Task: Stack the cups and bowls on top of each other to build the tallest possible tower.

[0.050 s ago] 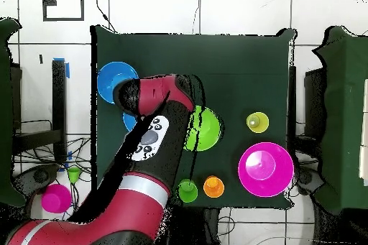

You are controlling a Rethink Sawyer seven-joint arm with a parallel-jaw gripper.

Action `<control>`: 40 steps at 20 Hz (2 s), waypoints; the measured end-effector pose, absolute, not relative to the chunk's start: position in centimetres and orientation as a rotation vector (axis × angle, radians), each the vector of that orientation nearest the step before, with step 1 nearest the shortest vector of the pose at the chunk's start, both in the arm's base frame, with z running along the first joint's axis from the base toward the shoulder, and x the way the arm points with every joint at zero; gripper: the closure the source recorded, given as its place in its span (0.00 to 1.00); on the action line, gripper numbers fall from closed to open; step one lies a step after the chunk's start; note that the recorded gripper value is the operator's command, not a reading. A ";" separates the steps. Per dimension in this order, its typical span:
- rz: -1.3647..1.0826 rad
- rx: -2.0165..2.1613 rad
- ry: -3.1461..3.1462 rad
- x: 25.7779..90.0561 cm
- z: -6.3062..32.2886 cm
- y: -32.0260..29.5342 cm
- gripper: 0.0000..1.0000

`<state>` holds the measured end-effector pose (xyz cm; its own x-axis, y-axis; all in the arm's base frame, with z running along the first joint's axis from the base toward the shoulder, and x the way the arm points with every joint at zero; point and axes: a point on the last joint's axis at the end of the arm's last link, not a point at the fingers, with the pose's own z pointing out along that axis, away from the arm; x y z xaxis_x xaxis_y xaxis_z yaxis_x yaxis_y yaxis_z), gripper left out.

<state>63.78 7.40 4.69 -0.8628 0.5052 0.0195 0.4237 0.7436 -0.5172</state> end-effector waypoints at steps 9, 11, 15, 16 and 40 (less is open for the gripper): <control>0.763 -0.748 -2.813 65.0 5.3 7.7 0.00; 0.763 -0.748 -2.815 65.0 5.3 7.7 0.00; 0.763 -0.746 -2.817 65.1 5.4 7.9 0.00; 0.763 -0.745 -2.818 65.1 5.4 7.9 0.00; 0.713 -0.828 -2.929 67.9 14.8 8.6 0.00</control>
